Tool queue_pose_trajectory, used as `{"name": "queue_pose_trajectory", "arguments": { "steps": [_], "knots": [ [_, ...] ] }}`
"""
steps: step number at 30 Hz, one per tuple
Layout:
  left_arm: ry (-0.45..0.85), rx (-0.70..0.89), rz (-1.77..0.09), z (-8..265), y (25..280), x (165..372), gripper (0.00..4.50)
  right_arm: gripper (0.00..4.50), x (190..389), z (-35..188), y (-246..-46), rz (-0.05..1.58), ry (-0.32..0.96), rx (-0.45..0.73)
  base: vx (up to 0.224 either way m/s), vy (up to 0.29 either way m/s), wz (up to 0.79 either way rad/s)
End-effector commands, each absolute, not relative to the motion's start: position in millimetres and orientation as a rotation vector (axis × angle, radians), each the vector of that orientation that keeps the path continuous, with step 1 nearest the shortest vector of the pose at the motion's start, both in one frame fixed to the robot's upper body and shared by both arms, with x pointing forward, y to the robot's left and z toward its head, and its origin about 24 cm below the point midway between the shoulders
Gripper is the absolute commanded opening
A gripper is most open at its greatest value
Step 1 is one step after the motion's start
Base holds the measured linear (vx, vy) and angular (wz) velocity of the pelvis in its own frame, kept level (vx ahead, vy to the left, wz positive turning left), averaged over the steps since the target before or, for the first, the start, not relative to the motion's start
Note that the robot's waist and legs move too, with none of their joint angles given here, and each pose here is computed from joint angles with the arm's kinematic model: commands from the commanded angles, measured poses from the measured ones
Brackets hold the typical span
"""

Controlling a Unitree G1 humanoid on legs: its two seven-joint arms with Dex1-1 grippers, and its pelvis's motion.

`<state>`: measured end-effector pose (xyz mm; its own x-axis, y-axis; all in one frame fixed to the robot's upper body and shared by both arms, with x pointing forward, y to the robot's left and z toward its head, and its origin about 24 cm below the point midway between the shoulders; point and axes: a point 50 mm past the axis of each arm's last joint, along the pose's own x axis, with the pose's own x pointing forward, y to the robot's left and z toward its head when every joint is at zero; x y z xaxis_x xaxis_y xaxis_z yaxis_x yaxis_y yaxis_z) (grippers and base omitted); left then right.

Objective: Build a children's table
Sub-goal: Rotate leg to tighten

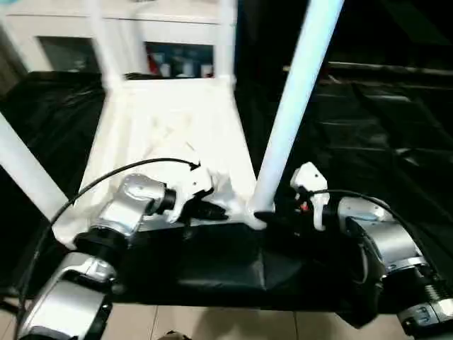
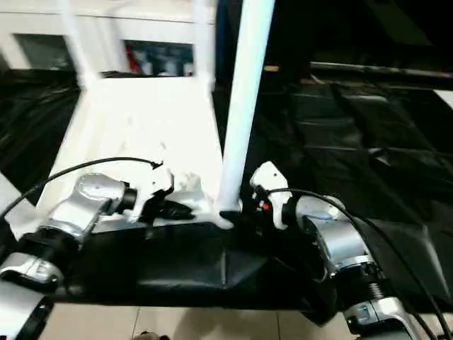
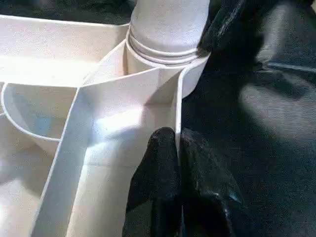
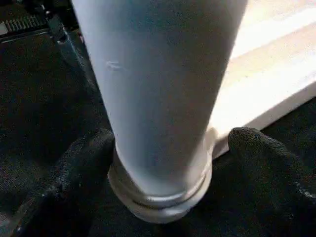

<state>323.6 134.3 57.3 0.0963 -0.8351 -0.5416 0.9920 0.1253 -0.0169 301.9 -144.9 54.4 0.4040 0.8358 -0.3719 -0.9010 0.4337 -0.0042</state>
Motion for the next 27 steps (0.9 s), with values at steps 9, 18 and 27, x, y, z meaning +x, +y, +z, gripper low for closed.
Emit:
{"name": "queue_pose_trajectory", "arguments": {
  "steps": [9, 18, 27],
  "knots": [
    [0.526, 0.374, -1.447, 49, 132, 315, 0.0, 3.58, 301.1, 58, -140.6, 1.142, 0.329, -0.19, 0.0, 0.0, 0.0],
    [0.513, 0.37, -1.422, 49, 131, 317, 0.0, 2.83, 300.9, 50, -140.5, 1.094, 0.35, -0.162, 0.0, 0.0, 0.0],
    [0.417, 0.317, -1.247, 43, 82, 329, 0.0, 2.55, 321.6, 23, -125.0, 0.575, 0.4, -0.006, 0.0, 0.0, 0.0]
  ]
}}
